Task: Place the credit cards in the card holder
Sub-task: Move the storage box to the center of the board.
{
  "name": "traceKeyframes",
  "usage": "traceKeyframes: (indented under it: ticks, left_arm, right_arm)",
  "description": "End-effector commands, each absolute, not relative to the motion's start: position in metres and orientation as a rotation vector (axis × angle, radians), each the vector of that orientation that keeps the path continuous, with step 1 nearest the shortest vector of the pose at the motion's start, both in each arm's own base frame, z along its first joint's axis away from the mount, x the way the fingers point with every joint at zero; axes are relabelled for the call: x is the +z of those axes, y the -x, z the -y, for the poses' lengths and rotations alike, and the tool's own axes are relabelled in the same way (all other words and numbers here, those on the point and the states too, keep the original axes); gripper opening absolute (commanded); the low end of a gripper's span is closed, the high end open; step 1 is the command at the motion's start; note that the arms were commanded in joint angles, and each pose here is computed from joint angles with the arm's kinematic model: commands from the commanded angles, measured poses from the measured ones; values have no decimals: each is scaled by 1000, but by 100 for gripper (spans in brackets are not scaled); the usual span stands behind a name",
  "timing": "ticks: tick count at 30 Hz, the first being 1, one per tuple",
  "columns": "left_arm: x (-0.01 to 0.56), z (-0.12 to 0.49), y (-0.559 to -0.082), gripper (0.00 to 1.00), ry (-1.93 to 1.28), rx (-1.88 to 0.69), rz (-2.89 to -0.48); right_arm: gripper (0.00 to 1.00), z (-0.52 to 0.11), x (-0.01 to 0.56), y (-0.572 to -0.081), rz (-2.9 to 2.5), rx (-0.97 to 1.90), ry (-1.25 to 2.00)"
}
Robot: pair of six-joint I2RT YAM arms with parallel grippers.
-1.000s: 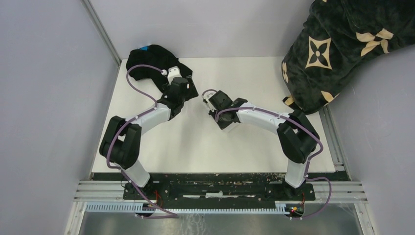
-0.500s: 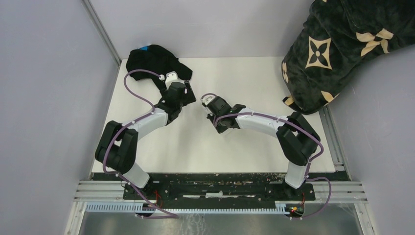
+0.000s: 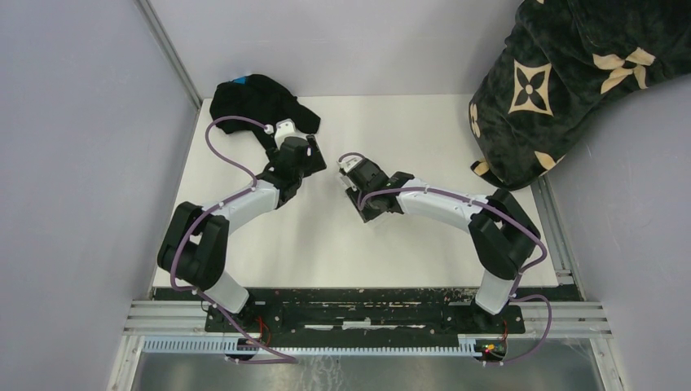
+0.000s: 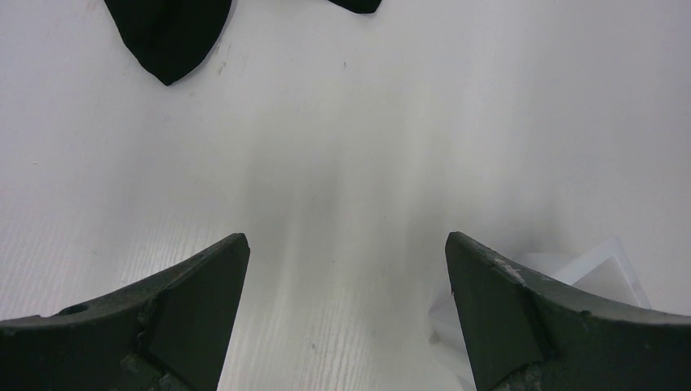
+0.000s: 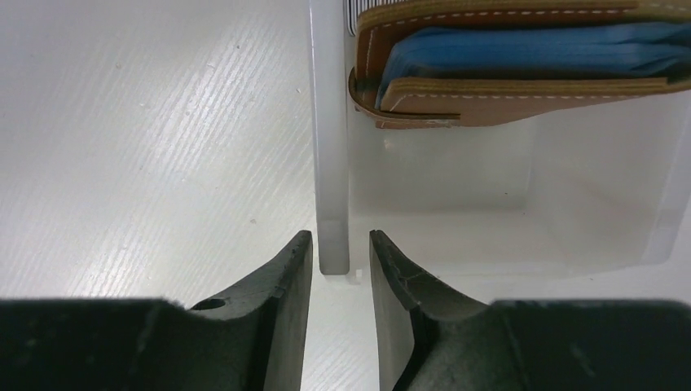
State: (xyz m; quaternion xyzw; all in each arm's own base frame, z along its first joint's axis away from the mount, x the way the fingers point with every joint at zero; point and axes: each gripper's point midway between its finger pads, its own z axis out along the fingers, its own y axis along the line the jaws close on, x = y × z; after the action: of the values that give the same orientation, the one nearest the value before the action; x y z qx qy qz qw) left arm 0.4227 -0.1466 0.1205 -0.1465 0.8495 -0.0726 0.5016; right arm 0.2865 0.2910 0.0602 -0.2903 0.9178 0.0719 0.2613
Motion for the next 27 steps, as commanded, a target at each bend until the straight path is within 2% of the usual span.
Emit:
traceKeyframes:
  ticks: [1, 5, 15, 21, 27]
  left_arm:
    - [131, 149, -426, 97, 399, -223, -2022]
    - [128, 152, -428, 97, 391, -224, -2037]
    - [108, 166, -433, 97, 342, -245, -2116]
    - [94, 169, -431, 97, 334, -248, -2156]
    - [87, 170, -430, 97, 320, -241, -2175]
  right_arm:
    - [40, -292, 91, -289, -2436, 214, 712]
    - [43, -297, 116, -295, -2427, 231, 632]
    - [43, -301, 177, -325, -2392, 171, 249]
    - [45, -308, 189, -341, -2376, 159, 111]
    - [47, -302, 183, -352, -2413, 15, 21]
